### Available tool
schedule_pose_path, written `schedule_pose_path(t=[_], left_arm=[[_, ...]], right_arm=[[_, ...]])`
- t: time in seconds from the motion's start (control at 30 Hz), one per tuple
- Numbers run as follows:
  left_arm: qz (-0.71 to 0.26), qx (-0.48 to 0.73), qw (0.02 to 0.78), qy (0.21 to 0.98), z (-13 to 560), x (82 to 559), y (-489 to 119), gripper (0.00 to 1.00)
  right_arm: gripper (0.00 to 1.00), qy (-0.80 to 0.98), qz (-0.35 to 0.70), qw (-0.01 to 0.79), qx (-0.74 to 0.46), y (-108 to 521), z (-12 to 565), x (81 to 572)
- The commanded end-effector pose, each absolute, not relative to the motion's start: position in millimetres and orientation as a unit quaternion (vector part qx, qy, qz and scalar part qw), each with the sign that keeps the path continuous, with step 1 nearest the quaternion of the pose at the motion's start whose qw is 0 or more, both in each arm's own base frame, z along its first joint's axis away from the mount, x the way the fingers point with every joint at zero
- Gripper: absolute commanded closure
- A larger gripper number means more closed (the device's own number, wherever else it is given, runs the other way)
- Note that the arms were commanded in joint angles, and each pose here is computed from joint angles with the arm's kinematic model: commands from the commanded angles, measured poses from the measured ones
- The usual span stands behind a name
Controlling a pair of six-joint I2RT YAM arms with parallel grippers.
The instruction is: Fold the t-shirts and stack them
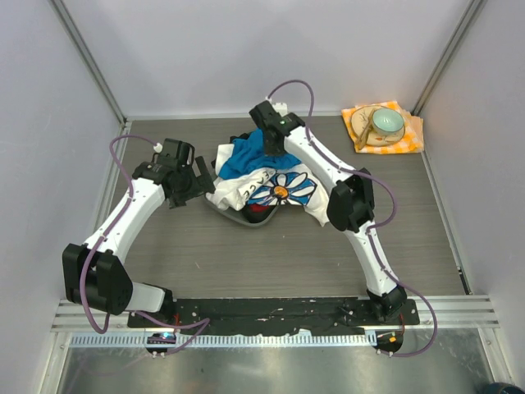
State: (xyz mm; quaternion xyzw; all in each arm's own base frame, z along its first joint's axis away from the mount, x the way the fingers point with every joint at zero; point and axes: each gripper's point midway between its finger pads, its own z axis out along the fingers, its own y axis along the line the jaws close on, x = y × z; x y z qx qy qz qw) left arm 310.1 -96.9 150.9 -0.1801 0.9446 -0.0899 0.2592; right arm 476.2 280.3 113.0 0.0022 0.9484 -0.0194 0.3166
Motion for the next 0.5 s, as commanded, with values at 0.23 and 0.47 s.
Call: schedule_pose_path(t=[0.23,0.47], left_arm=[[-0.089,-0.183,0.274,0.940,149.6,317.7,-94.8,0.00],[-0.109,-0.179,0.256,0.944,144.5,321.7,-105.5,0.00]], right_arm=[[0.99,0.829,-0.032,0.553,0.079,195.5,380.3,453.3],[0.99,0.794,-0.107,0.577,0.159,108.1,410.2,382.9]])
